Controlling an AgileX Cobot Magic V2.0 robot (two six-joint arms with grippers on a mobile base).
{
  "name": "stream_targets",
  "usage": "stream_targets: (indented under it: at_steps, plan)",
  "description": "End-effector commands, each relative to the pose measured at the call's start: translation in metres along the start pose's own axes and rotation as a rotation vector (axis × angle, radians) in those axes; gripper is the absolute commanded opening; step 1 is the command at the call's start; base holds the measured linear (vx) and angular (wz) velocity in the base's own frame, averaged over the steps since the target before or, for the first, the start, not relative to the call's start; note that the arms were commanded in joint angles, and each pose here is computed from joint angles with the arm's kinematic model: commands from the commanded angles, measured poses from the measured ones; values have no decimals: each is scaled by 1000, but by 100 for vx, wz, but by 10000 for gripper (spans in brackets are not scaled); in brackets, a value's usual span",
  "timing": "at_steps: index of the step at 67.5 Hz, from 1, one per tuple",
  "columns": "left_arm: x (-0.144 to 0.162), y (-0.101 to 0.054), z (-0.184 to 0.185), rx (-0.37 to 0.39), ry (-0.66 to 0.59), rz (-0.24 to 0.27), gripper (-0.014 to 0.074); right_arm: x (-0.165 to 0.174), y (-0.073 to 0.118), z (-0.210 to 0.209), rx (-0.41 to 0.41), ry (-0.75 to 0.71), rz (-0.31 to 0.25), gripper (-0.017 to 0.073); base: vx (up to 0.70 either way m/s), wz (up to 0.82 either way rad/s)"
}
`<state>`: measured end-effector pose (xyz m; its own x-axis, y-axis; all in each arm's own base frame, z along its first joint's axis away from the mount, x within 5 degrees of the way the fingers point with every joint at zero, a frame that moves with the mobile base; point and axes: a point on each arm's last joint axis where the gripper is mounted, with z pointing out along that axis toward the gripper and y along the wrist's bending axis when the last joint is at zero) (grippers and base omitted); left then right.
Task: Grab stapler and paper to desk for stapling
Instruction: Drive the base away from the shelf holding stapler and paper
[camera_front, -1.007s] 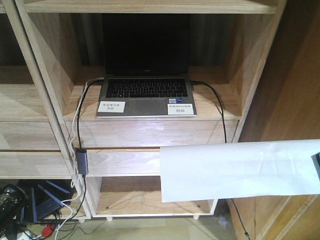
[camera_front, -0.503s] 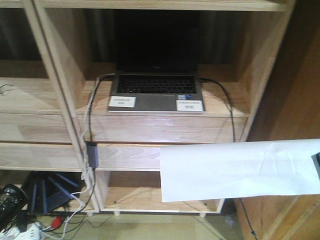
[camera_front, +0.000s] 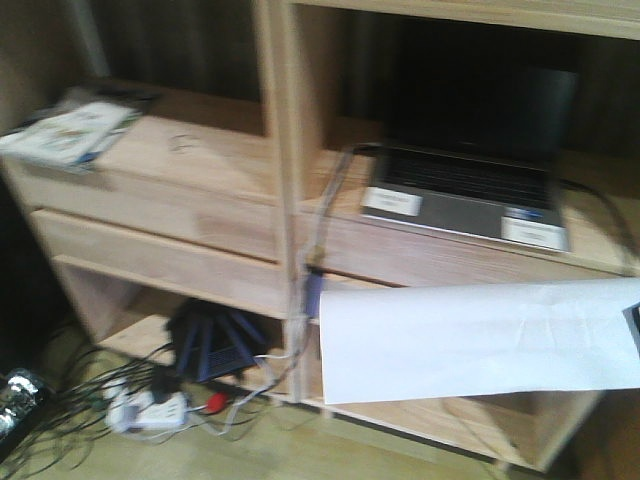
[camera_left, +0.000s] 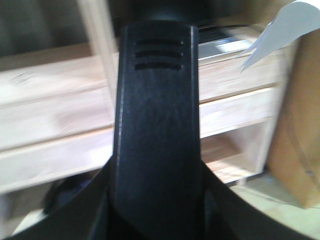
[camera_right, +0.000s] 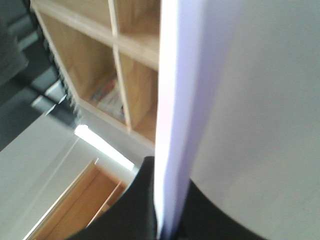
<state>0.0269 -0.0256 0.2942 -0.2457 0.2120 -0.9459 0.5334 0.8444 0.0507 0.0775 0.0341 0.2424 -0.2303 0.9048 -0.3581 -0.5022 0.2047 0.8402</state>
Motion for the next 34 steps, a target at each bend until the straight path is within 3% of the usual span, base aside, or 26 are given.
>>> stream_targets:
  at_steps: [1,34]
  plan:
    - [-19,2,-4,-16,-137,-16,-7,-3,10,3,-74,-14,-6,-8,-3,70]
    - [-19,2,-4,-16,-137,-16,-7,-3,10,3,-74,-14,-6,-8,-1,59]
